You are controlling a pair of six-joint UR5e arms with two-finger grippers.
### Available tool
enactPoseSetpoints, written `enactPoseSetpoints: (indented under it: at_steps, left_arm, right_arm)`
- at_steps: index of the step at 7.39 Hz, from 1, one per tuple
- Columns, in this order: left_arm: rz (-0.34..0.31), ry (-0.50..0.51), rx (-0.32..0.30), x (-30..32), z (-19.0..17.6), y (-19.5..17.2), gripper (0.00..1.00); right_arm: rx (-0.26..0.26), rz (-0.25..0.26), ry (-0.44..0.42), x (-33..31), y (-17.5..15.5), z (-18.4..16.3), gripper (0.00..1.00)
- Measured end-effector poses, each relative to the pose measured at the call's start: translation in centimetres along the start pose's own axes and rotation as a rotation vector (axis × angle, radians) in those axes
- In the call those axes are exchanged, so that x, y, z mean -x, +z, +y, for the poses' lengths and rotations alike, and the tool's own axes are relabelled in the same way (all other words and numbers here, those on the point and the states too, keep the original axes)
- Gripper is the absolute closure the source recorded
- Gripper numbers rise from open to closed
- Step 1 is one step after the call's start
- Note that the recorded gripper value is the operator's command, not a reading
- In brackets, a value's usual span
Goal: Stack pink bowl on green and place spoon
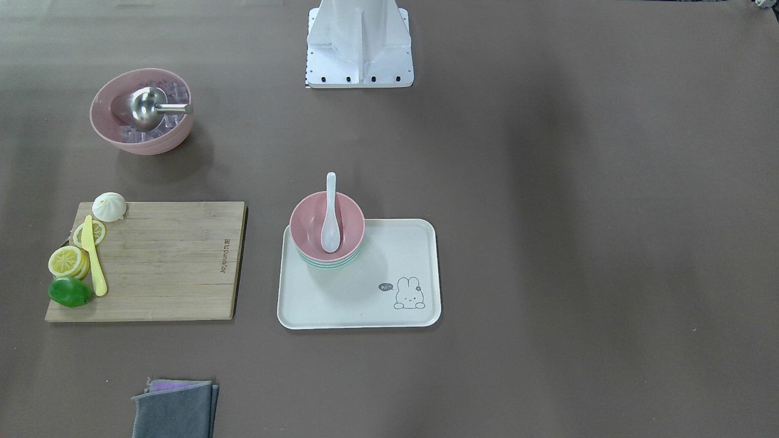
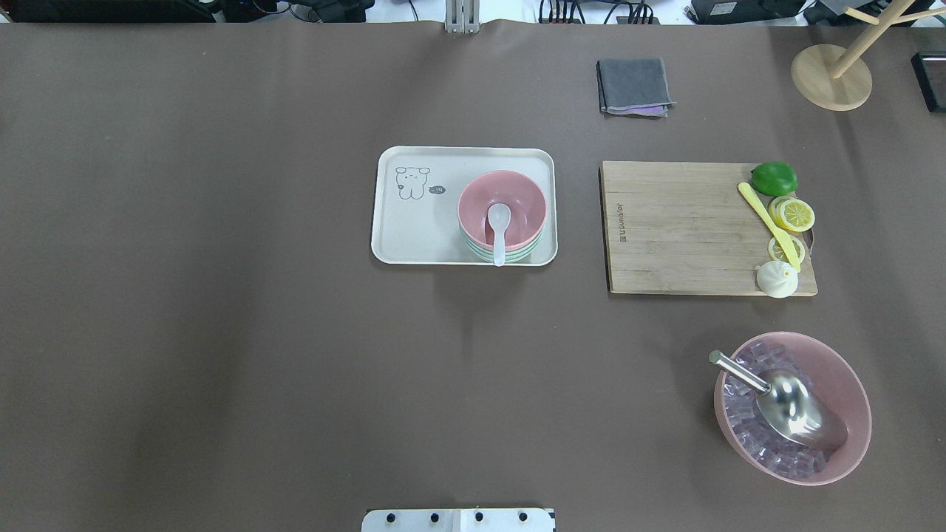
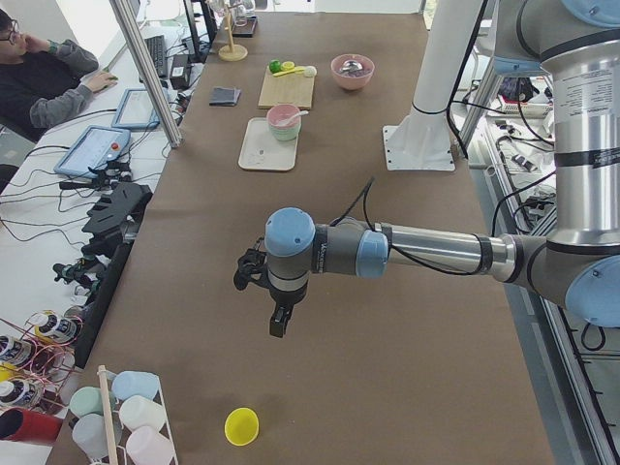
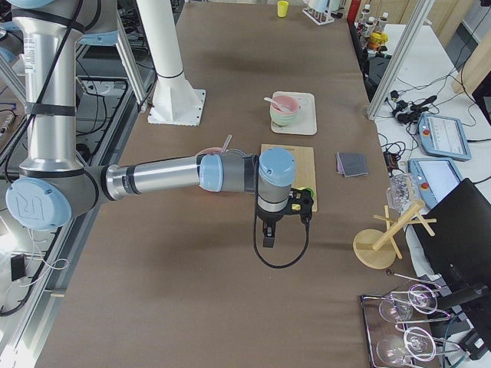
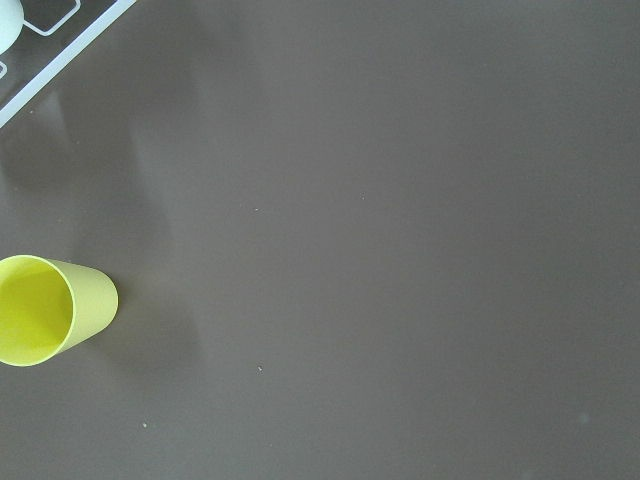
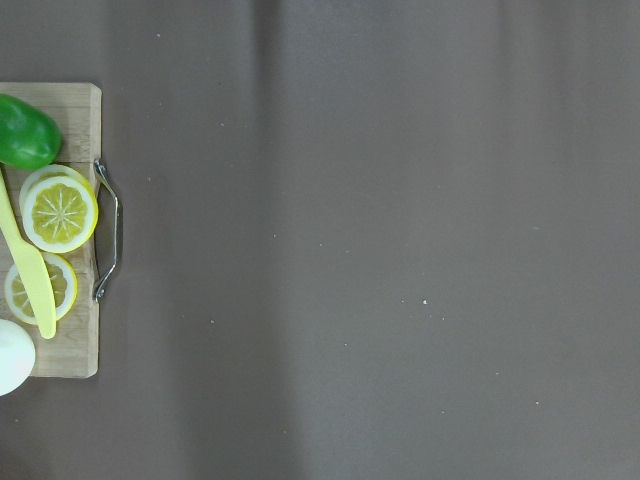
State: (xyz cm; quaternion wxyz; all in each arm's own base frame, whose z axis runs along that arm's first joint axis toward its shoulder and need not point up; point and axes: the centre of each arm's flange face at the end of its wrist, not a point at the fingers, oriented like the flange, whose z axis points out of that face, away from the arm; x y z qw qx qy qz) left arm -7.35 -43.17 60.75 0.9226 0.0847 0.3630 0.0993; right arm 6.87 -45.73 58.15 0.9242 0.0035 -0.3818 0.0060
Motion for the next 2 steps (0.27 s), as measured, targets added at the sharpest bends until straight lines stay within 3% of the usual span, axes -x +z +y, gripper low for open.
enactPoseSetpoints:
  at_steps: [2]
  left_arm:
    - [0.0, -0.002, 0.002, 0.07, 0.08, 0.08, 0.01]
  right_arm:
    - [0.003, 0.0, -0.003, 0.12, 0.12, -0.02, 0.0]
